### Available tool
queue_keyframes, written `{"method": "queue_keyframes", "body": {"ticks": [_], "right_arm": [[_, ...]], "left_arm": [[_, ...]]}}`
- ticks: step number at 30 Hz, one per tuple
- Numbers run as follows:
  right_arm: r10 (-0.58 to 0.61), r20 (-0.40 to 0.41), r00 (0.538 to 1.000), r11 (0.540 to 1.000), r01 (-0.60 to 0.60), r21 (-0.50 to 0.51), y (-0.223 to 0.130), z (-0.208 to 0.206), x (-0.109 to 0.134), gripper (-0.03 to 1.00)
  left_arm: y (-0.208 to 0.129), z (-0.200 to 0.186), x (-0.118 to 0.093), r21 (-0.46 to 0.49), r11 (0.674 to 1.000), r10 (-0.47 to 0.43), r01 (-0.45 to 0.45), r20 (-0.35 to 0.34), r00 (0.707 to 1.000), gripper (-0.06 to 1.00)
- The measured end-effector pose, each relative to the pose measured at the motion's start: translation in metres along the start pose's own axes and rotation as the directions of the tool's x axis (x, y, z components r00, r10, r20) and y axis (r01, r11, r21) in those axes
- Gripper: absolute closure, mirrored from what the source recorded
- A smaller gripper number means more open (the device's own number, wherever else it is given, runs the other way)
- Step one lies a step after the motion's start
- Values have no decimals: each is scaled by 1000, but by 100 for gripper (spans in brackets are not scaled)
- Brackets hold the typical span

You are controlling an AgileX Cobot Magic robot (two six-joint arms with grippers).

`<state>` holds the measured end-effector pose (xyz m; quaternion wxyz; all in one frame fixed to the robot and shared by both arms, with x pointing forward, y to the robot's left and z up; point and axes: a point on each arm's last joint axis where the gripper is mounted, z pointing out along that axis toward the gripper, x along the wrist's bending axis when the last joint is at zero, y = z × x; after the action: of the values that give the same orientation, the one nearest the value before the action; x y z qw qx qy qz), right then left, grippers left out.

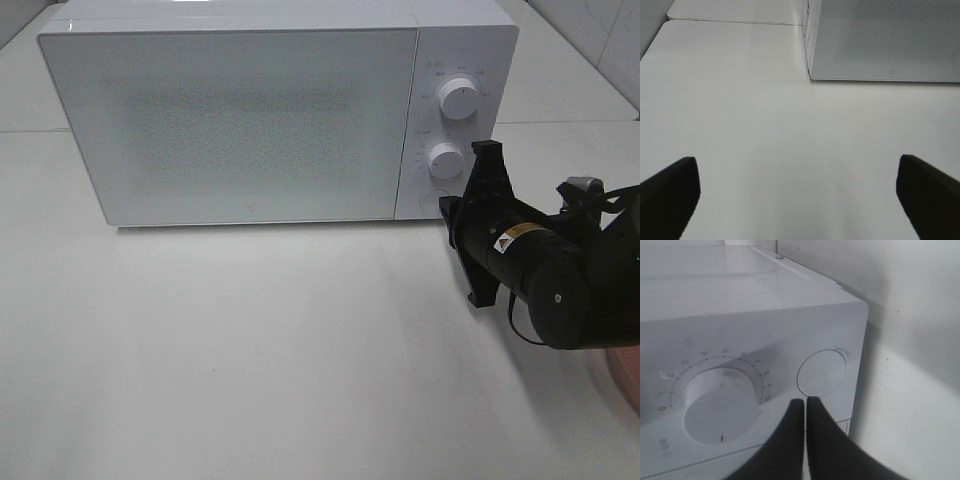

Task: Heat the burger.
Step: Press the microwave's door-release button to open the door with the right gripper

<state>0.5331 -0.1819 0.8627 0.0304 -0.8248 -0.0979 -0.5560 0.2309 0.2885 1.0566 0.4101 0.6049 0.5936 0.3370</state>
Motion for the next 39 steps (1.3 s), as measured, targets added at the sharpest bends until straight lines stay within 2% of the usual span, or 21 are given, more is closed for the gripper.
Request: {"method": "queue_keyframes", "body": {"ticks": [10, 25, 39], "right_arm": [[-2, 33, 999, 1000, 2, 3, 3, 27, -6, 97], [15, 35, 999, 1000, -15, 2, 1, 44, -9, 97], [17, -29, 999, 999, -19, -41, 2, 47, -6, 97]], "left_arm": [[0, 0, 0, 0, 1000, 0, 0, 0, 1000, -4], [0, 0, 0, 0, 1000, 0, 0, 0, 1000, -4], [0, 0, 0, 0, 1000, 0, 0, 0, 1000, -4]]}}
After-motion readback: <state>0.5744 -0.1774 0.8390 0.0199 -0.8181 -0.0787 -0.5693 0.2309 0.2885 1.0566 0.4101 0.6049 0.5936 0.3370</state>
